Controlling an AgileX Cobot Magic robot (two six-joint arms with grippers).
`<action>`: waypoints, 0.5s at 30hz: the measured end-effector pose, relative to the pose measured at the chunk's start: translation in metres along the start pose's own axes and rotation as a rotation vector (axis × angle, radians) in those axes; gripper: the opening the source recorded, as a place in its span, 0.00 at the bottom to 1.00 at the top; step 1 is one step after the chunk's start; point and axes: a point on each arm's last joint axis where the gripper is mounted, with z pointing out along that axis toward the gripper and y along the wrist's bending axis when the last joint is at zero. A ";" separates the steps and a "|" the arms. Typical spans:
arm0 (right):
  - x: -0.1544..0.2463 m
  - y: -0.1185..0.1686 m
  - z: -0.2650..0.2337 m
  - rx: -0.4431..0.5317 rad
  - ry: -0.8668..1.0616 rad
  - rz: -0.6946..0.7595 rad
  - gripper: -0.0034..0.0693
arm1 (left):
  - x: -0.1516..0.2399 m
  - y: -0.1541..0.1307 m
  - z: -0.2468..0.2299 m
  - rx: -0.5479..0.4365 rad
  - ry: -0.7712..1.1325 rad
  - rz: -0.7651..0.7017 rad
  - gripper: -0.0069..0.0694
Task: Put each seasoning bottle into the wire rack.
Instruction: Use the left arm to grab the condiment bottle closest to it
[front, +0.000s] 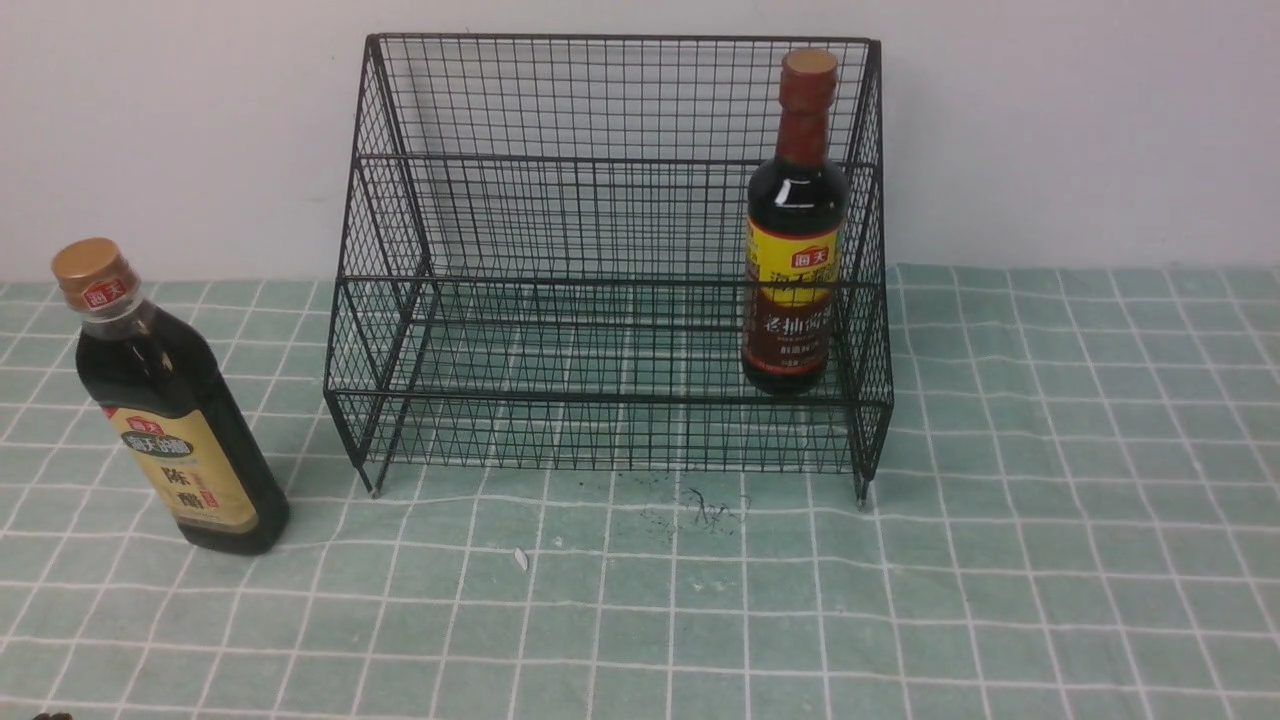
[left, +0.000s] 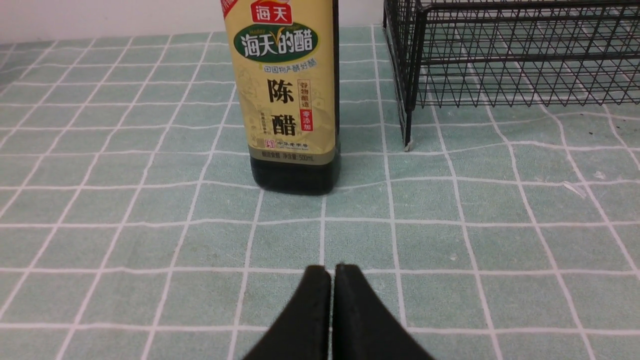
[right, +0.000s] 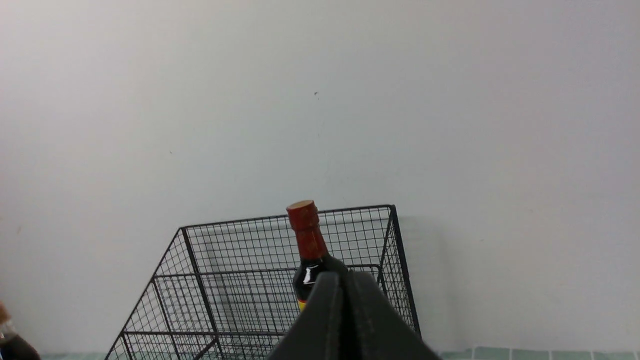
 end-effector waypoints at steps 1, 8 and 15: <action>0.008 -0.002 -0.002 -0.001 -0.009 0.004 0.03 | 0.000 0.000 0.000 0.000 0.000 0.000 0.08; 0.064 -0.018 0.001 0.038 0.119 -0.044 0.03 | 0.000 0.000 0.000 0.000 0.000 0.000 0.08; 0.110 -0.041 -0.002 0.234 0.245 -0.128 0.03 | 0.000 0.000 0.000 0.000 0.000 0.000 0.08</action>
